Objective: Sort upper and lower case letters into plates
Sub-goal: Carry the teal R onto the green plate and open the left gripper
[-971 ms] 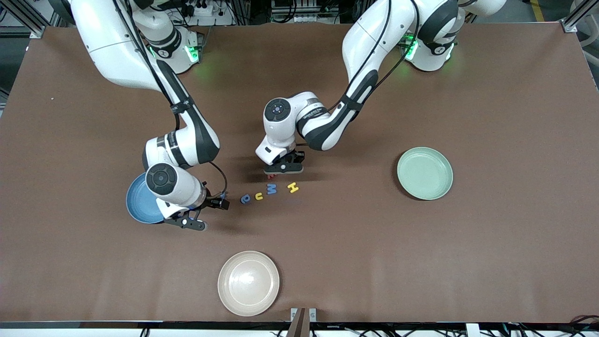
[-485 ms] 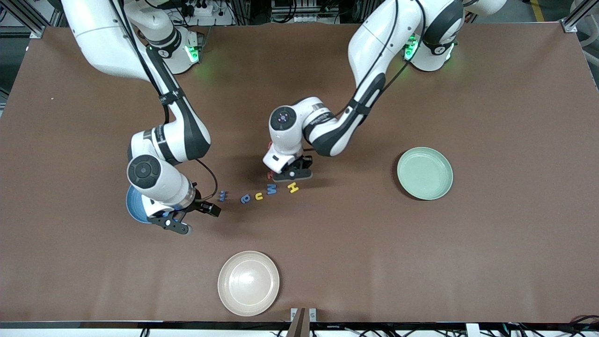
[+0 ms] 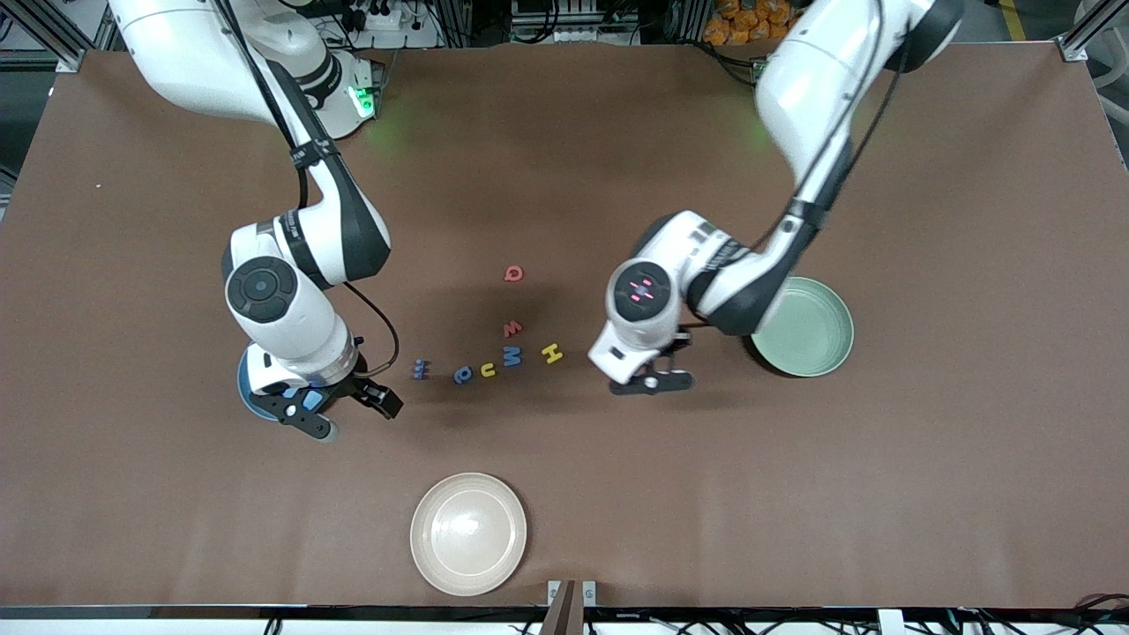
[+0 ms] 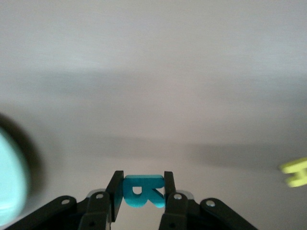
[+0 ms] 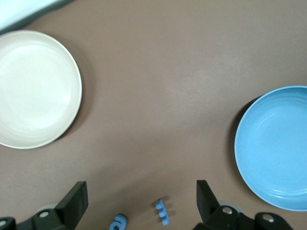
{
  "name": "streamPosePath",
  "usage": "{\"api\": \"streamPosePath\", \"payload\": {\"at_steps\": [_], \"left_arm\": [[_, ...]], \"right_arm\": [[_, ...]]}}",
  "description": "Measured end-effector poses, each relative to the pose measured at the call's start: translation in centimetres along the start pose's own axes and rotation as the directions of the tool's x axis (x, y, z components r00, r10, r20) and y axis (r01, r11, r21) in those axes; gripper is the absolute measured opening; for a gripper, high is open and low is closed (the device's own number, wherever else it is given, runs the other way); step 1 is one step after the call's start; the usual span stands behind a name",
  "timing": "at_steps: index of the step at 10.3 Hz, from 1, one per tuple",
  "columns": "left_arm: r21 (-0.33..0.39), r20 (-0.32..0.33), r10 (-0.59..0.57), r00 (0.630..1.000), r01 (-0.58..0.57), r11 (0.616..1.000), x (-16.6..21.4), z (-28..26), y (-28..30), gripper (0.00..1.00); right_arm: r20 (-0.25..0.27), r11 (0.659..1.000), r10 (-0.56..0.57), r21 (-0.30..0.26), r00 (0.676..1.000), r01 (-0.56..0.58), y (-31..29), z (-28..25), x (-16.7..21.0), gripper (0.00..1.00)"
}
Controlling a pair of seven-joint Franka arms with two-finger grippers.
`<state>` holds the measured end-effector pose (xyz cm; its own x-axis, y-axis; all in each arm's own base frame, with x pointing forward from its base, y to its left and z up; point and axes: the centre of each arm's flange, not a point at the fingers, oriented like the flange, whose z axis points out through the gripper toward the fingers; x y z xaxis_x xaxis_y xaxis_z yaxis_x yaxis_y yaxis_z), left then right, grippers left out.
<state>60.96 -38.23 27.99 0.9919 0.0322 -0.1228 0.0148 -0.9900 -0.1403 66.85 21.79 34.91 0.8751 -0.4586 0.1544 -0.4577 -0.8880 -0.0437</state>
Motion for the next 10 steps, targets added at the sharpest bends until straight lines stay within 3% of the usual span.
{"api": "streamPosePath", "payload": {"at_steps": [3,5,8,10], "left_arm": [[0.006,0.077,0.09,0.993,-0.09,0.996,2.9,-0.2,-13.6,0.38],[-0.042,0.09,0.12,0.989,-0.117,0.992,2.3,1.5,-21.6,0.38],[-0.117,0.049,0.136,0.99,-0.129,0.985,-1.5,7.8,-23.6,0.38],[-0.13,0.045,0.149,0.988,-0.142,0.981,-3.6,10.4,-22.5,0.38]], "right_arm": [[0.012,1.0,-0.027,-0.007,1.0,0.027,-1.2,0.1,-1.6,1.0],[0.042,0.995,-0.093,-0.028,0.995,0.095,-2.7,1.4,-4.8,1.0],[0.128,0.973,-0.21,-0.072,0.969,0.22,-3.5,5.8,-11.2,1.0],[0.183,0.982,-0.176,-0.033,0.967,0.185,-2.4,9.1,-13.9,1.0]]}}
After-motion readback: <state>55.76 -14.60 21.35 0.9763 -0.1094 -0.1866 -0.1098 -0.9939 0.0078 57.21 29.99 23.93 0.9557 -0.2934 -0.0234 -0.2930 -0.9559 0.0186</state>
